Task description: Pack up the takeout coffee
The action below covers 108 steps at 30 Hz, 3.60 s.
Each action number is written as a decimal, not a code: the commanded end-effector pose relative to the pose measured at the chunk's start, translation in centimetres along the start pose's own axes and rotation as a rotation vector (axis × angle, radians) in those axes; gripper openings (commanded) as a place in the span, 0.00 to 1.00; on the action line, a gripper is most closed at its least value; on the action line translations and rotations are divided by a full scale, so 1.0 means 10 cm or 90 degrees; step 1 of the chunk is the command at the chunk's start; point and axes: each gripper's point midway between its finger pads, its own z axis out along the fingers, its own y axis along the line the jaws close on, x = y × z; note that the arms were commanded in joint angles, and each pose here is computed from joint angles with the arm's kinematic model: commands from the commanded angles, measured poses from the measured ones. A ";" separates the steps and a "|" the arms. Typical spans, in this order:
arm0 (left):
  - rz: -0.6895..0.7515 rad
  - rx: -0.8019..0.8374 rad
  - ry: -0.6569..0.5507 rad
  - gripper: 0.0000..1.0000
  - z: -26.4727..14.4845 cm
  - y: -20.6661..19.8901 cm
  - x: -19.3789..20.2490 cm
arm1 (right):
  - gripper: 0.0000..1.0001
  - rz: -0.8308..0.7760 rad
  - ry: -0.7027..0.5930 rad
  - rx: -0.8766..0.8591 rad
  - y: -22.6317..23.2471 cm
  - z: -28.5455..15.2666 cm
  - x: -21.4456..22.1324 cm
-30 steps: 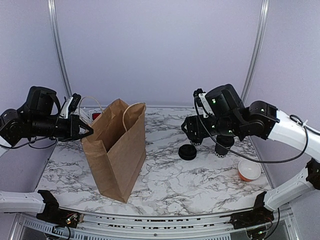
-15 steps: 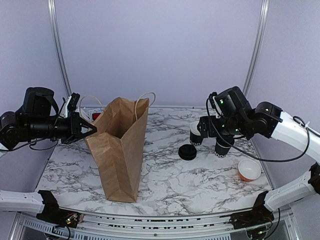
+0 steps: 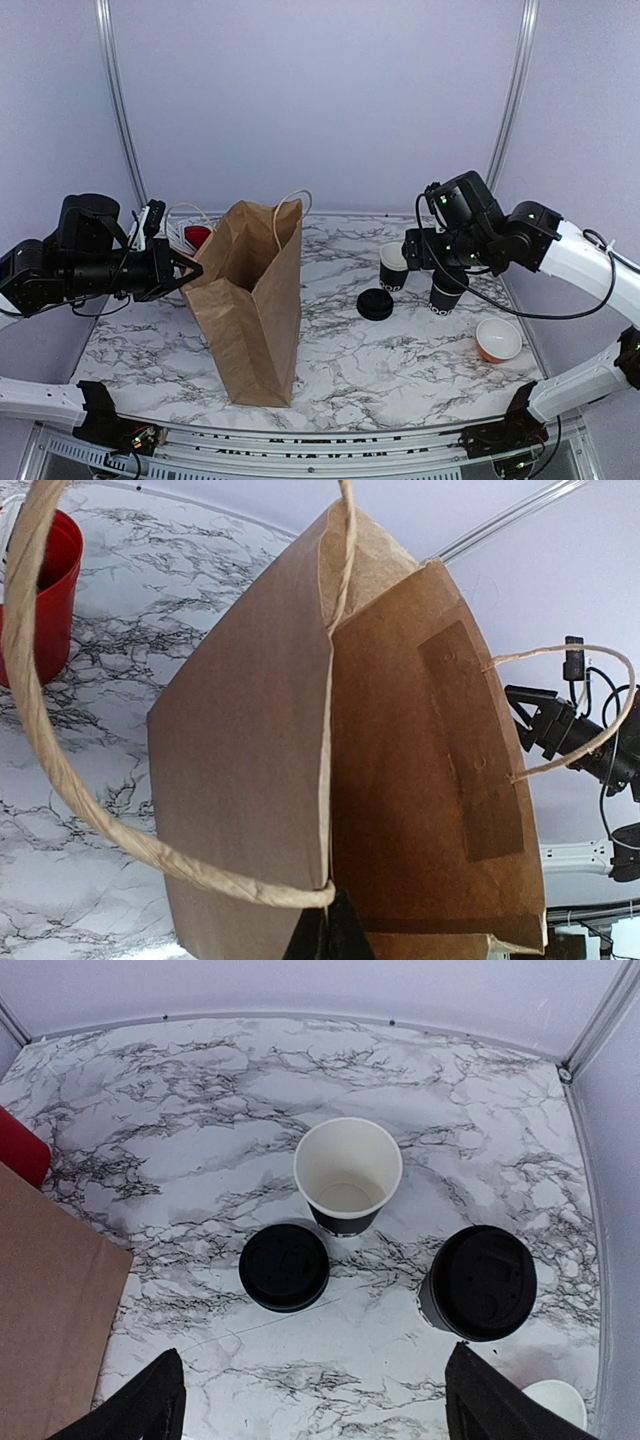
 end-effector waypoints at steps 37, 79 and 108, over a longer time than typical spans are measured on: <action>0.164 0.071 -0.123 0.99 -0.57 -0.50 -0.36 | 0.87 0.097 0.022 0.099 -0.77 0.06 0.11; -0.065 -0.192 -0.101 0.99 -0.16 1.36 -0.57 | 0.89 0.069 0.133 0.105 -1.29 1.08 0.40; -0.052 -0.115 -0.036 0.99 -0.04 1.19 -0.38 | 0.71 0.078 0.174 0.107 -1.30 1.26 0.62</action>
